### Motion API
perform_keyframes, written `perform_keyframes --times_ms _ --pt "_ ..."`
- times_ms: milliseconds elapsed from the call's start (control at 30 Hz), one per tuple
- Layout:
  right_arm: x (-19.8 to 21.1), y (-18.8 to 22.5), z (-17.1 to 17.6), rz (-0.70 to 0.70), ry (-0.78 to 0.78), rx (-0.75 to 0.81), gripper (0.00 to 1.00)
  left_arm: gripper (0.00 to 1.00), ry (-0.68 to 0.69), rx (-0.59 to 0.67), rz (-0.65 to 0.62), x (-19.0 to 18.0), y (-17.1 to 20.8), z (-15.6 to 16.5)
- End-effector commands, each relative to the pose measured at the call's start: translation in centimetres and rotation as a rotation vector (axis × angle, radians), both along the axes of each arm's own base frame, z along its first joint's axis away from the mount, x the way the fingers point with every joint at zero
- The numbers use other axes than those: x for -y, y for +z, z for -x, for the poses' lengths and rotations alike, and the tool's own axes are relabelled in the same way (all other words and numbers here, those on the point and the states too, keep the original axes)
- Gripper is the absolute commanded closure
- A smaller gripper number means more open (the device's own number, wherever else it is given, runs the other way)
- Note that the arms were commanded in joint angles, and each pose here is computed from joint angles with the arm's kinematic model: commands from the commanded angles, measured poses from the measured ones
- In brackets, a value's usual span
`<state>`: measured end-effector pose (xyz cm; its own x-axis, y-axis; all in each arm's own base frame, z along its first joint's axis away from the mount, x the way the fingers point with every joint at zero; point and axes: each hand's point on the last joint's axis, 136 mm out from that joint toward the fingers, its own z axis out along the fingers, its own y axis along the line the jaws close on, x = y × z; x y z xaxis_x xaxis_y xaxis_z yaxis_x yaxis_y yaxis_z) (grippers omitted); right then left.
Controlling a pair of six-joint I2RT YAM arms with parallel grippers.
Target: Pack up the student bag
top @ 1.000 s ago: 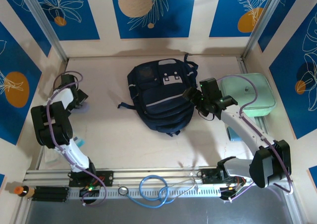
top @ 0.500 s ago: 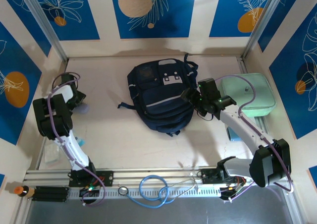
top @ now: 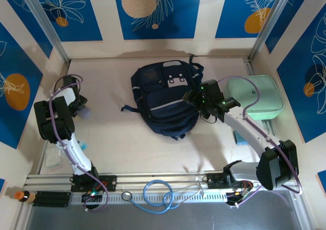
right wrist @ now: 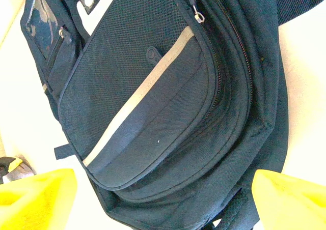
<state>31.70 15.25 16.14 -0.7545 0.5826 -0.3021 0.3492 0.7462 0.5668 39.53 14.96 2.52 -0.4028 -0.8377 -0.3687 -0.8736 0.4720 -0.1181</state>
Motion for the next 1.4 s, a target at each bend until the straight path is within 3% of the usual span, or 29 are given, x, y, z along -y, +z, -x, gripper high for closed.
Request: perform_keyframes --times_ms 0,267,600,800,1133,1200,1367 --pt "-0.5 1.0 -0.5 -0.014 0.003 0.023 0.11 0.37 -0.059 0.053 0.076 1.4 -0.1 -0.4" --pt "-4.7 2.1 -1.0 -0.025 0.178 0.11 0.11 0.37 -0.221 0.145 0.195 7.6 2.2 -1.0" --pt "-15.1 2.9 -0.2 -0.081 0.51 0.285 0.15 0.39 -0.359 0.387 0.543 21.8 8.1 -1.6" --pt "-20.4 2.8 0.7 -0.087 0.659 0.382 0.17 0.39 -0.368 0.479 0.718 27.8 11.7 -1.5" --pt "-23.9 3.5 -2.4 -0.028 0.676 0.547 0.2 0.39 -0.387 0.491 0.871 34.0 13.6 -0.9" --pt "-24.1 3.2 -3.0 -0.018 0.663 0.548 0.29 0.39 -0.389 0.492 0.894 34.6 13.7 -0.8" --pt "-24.4 2.3 -3.7 -0.042 0.631 0.524 0.4 0.39 -0.385 0.499 0.939 35.2 14.0 -0.9"
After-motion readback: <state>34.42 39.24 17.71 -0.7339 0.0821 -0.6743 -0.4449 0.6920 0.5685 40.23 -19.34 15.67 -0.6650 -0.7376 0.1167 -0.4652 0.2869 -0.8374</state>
